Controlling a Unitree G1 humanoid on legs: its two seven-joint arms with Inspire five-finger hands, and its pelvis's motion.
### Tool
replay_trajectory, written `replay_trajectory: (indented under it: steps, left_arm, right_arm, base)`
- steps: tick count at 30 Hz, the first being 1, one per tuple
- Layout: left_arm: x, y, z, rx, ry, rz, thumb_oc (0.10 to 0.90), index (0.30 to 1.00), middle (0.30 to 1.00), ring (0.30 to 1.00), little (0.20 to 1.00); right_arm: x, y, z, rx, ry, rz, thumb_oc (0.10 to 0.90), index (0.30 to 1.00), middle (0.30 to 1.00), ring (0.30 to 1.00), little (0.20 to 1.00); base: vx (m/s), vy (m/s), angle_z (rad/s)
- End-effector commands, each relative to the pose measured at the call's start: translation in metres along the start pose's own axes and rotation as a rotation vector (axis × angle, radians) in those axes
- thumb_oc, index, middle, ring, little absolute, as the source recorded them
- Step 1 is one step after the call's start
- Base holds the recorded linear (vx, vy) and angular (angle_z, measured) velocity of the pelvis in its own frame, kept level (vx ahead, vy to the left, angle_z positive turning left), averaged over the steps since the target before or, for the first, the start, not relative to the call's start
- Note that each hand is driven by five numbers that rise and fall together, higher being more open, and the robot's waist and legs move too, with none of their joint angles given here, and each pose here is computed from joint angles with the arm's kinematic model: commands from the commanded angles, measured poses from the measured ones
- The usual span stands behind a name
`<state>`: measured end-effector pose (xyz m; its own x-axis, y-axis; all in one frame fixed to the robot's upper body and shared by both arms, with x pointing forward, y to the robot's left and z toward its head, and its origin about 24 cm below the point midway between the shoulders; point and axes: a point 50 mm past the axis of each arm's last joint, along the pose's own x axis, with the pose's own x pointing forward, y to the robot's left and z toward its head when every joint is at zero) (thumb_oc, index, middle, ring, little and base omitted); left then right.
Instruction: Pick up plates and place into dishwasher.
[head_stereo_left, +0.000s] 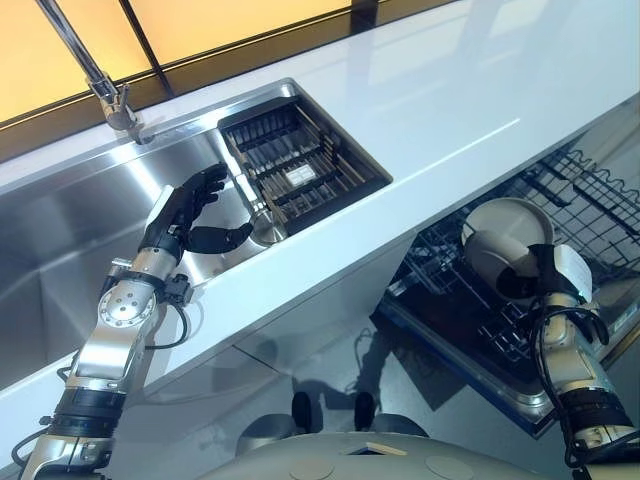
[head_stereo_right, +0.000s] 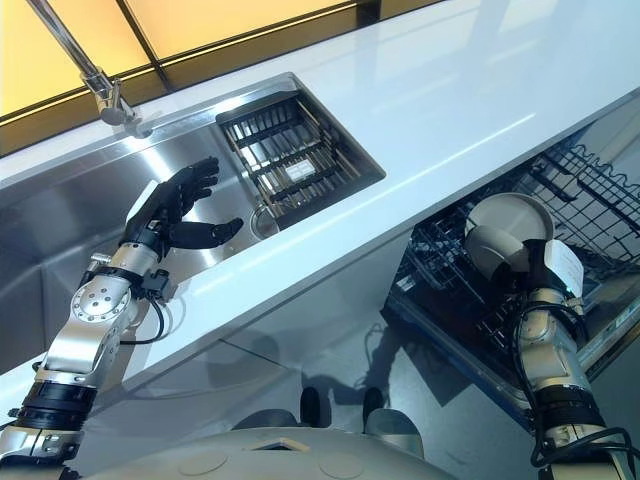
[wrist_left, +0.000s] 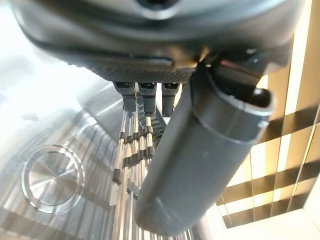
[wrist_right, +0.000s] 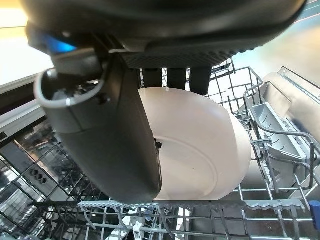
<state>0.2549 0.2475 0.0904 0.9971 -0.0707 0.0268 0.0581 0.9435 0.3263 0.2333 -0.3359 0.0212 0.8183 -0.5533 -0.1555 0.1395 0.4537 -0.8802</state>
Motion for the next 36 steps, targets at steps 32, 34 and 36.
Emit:
replay_trajectory:
  steps: [32,34,36]
  left_arm:
    - [0.002,0.019,0.041,-0.021,-0.203,0.082,0.8,0.9,0.9,0.9,0.9]
    - [-0.002,0.023,0.038,-0.02,-0.2,0.096,0.8,0.9,0.9,0.9,0.9]
    - [-0.005,0.026,0.035,-0.021,-0.196,0.111,0.8,0.9,0.9,0.9,0.9]
  right_arm:
    - [-0.057,-0.12,0.101,0.713,-0.708,-0.392,0.8,0.9,0.9,0.9,0.9]
    - [-0.058,-0.118,0.088,0.806,-0.666,-0.4,0.8,0.9,0.9,0.9,0.9]
    - [-0.059,-0.116,0.073,0.888,-0.61,-0.444,0.8,0.9,0.9,0.9,0.9]
  base:
    - [-0.01,0.005,-0.04]
    - [-0.01,0.025,-0.12]
    - [0.02,0.032,-0.16]
